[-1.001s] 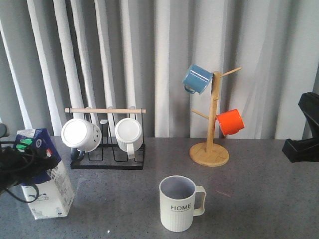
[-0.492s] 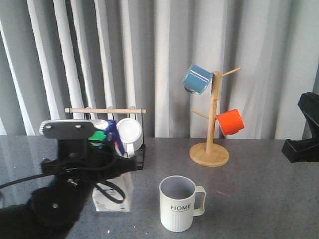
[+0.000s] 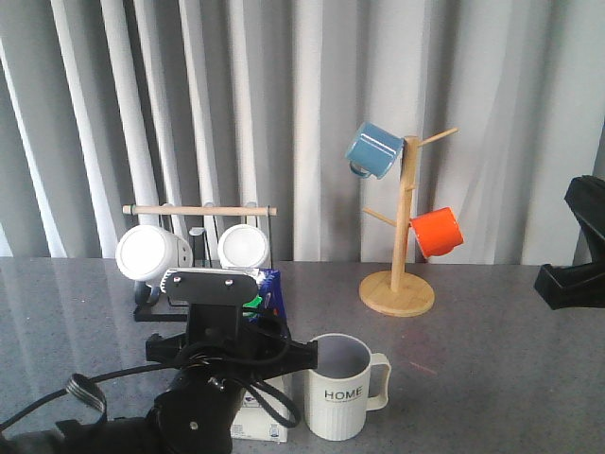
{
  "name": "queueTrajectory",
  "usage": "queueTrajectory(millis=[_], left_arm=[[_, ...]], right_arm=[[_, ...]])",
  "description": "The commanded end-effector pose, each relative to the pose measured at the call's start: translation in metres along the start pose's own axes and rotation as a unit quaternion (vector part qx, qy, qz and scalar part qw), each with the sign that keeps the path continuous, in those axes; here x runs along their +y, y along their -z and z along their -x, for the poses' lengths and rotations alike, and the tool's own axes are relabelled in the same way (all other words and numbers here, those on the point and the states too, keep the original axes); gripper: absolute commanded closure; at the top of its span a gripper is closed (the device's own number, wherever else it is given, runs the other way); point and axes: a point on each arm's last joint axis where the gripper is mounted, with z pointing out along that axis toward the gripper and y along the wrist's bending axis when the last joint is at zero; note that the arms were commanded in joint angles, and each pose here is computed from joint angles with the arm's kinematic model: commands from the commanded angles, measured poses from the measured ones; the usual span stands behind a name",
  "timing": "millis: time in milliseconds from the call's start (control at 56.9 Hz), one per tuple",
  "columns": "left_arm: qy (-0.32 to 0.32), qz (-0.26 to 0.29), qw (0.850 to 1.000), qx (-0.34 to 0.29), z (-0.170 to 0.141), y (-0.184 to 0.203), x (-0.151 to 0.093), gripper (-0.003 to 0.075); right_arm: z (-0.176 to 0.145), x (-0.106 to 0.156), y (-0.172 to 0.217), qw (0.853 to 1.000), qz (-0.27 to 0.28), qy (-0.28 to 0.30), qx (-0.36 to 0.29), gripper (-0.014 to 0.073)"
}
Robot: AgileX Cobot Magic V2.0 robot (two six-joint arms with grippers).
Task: Place milk next to cup
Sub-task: 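Lower the milk carton onto the table beside the mug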
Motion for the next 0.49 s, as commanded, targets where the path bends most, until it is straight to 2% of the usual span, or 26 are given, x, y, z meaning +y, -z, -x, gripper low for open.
queueTrajectory(millis=[0, 474], left_arm=[[0.021, 0.0, 0.999, -0.05, 0.0274, 0.0111, -0.0022, 0.0726], [0.029, -0.001, 0.998, -0.049, 0.027, 0.0113, -0.0024, 0.0723]], right_arm=[[0.0205, -0.0021, 0.0015, 0.998, -0.006, 0.004, -0.058, 0.0603], [0.0205, -0.0021, 0.0015, 0.998, -0.006, 0.004, -0.058, 0.0603]])
